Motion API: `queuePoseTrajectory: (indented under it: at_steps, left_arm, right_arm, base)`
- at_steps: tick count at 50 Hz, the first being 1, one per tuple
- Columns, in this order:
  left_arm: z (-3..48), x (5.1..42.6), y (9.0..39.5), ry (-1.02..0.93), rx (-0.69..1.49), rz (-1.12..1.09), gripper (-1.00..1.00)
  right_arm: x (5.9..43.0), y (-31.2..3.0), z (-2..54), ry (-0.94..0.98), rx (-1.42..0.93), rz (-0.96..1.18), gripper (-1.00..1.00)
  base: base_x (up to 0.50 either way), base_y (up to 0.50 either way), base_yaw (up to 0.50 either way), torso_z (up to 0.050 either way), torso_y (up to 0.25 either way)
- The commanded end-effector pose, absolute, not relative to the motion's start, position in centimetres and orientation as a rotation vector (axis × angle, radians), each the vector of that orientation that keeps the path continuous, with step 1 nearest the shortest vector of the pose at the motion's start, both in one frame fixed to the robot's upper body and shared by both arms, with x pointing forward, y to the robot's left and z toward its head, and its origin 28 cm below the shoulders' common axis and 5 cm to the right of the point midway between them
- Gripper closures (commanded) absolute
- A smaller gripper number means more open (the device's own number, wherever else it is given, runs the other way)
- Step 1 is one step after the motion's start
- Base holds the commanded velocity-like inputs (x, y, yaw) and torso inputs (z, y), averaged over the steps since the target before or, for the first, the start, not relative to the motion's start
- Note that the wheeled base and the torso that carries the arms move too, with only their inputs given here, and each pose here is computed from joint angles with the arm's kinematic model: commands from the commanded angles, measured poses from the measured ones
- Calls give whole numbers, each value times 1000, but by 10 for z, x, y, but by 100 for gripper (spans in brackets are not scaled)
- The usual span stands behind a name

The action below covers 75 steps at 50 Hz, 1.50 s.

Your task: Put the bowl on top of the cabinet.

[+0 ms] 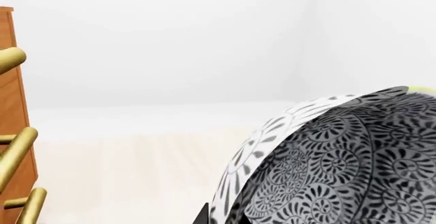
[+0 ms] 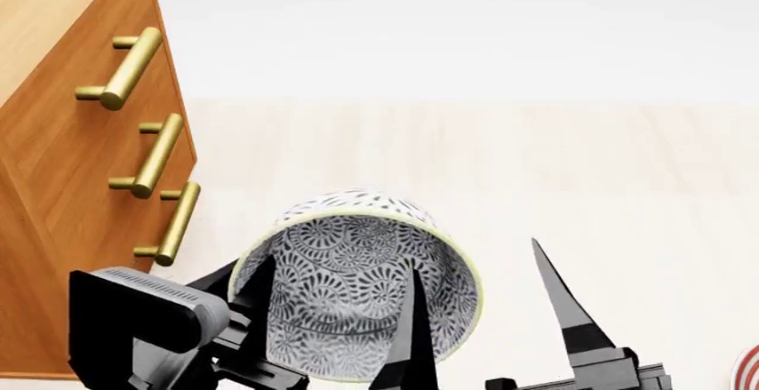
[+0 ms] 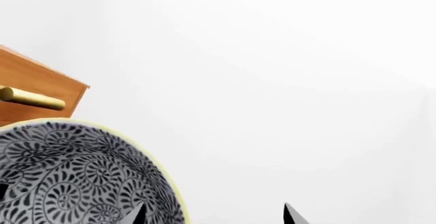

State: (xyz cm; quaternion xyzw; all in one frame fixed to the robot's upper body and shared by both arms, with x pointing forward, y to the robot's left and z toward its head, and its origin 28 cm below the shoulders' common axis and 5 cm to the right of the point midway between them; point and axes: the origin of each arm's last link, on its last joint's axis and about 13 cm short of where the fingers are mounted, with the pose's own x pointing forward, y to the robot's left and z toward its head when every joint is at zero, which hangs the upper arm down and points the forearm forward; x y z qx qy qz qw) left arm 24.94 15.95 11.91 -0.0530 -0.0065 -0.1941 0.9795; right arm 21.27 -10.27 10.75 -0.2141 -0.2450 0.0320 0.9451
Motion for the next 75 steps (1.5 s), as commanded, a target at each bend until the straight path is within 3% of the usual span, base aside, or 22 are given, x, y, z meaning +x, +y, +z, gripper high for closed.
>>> queuePoseTrajectory:
  at_steps: [1,31,51,75]
  left_arm:
    - [121,252,161,-24,-114,-390,100]
    - [146,293,137,-140,43,-293,100]
    - [188,309,123,-184,174,-263,100]
    - [250,299,115,-172,185,-337,100]
  right_arm:
    - [214,-103,107,-490,-457,67,-100]
    - [209,-122,105,-500,-384,2,-100]
    - [184,-142,86,-542,-54,-167,-100]
    - [199,-158,45,-441,173,-247,-100]
  base:
    - [0,0,0,0,0]
    - [0,0,0,0,0]
    - [0,0,0,0,1]
    - [0,0,0,0,0]
